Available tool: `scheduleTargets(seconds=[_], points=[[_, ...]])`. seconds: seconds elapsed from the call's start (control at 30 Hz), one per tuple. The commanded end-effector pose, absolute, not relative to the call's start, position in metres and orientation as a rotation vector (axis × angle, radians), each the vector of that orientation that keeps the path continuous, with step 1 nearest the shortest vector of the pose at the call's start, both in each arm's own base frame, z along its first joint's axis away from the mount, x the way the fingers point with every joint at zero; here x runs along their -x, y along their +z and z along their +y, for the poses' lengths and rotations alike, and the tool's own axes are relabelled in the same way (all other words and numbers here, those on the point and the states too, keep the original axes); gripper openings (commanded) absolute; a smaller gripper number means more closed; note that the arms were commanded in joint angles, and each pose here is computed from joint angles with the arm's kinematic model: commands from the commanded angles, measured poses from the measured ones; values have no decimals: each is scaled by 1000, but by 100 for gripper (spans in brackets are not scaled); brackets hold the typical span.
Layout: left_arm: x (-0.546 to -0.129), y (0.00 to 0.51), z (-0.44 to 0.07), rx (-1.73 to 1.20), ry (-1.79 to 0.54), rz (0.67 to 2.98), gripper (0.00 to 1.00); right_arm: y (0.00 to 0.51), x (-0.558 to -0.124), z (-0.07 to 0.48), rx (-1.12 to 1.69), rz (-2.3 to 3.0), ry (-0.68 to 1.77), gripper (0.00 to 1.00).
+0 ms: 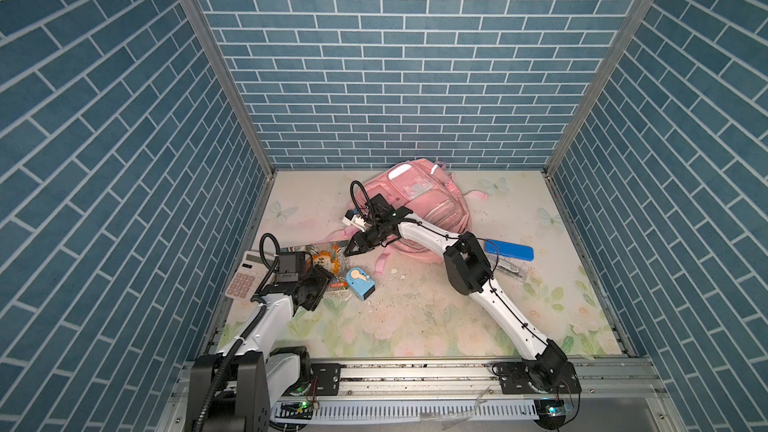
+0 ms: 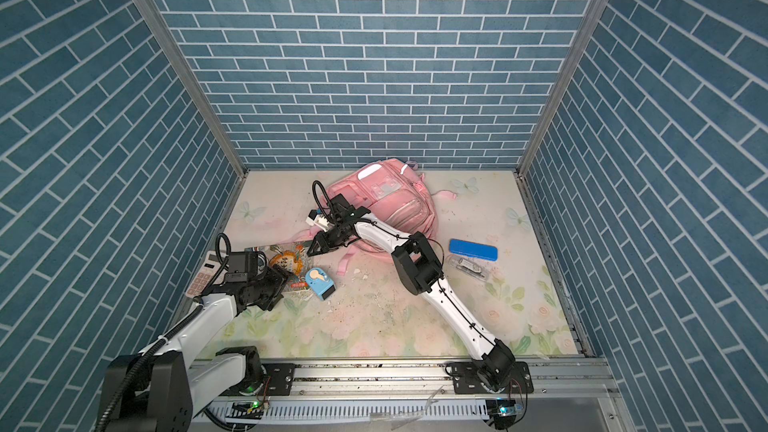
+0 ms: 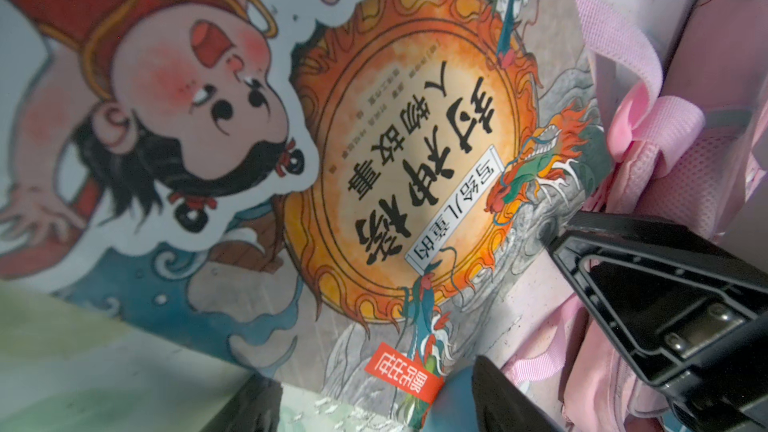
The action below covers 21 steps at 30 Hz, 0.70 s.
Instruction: Pack the student bag
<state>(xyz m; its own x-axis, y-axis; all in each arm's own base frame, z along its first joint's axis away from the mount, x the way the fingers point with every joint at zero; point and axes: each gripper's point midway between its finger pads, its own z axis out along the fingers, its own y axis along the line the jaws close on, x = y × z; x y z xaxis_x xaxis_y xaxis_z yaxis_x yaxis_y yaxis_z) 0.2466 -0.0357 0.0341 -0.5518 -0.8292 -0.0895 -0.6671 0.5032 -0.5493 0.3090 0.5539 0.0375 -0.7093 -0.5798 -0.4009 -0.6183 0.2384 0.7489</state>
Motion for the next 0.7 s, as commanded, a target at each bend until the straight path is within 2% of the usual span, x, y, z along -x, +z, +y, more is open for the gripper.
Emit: scheduleTargets(seconds=[0.0,0.33,0.67], points=[[-232,28,-31,1256,-585,2452,74,54,-308,559,1198,2383,1512,22],[-235,57,-25,1203,-555,2416,74,68,-316,553,1154,2343,1491,0],[-249,115,-11,1080,-472,2332,77,101,-331,534,1040,2252,1518,0]])
